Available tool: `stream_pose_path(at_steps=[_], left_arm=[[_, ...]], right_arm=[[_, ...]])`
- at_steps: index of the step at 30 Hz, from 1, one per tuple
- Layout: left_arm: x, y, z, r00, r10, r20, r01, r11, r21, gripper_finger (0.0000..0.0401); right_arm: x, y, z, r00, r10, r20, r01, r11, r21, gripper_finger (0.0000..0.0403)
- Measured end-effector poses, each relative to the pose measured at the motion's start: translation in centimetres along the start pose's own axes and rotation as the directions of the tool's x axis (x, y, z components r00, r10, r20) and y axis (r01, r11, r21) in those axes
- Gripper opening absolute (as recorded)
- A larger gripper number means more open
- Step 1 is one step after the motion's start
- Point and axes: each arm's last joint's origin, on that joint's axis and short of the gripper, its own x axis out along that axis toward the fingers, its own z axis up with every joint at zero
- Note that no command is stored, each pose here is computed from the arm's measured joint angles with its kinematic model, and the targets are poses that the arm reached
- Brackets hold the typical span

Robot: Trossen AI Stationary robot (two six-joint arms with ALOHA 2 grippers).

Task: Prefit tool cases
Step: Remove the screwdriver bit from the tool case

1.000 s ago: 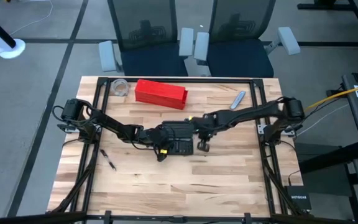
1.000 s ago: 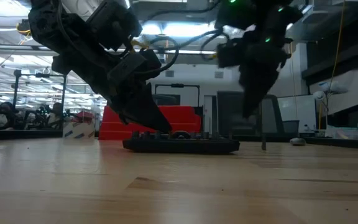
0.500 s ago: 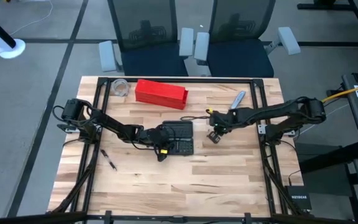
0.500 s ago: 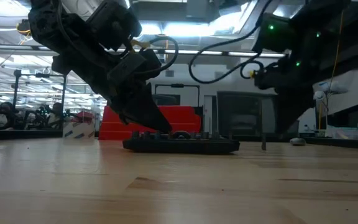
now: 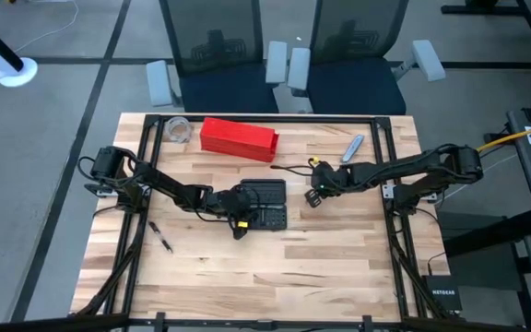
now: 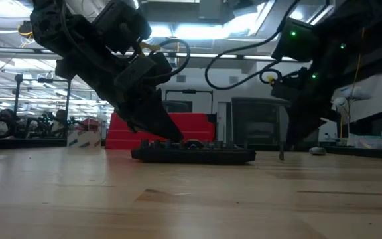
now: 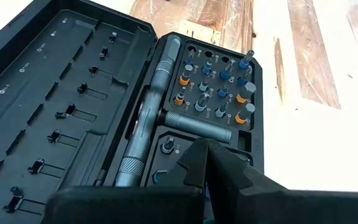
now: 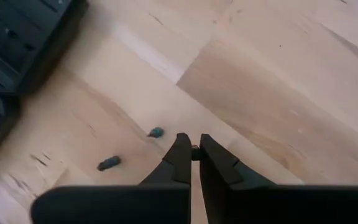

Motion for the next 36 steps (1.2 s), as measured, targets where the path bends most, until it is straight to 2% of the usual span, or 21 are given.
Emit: stream_pose_path(at_steps=[6, 18, 36], left_arm=[[0.0, 0.0, 0.0, 1.0, 0.001, 0.0, -0.001, 1.0, 0.0, 0.0], [0.0, 0.01, -0.01, 1.0, 0.001, 0.0, -0.001, 1.0, 0.0, 0.0], [0.0, 0.01, -0.01, 1.0, 0.002, 0.0, -0.002, 1.0, 0.0, 0.0]], right_arm=[[0.27, -0.38, -0.46, 1.0, -0.014, -0.017, 0.015, 0.997, 0.075, 0.0009], [0.26, -0.36, -0.41, 1.0, -0.016, -0.009, 0.017, 0.995, 0.103, 0.0034], [0.26, -0.27, -0.44, 1.0, 0.007, -0.027, -0.005, 0.996, 0.091, 0.0039]])
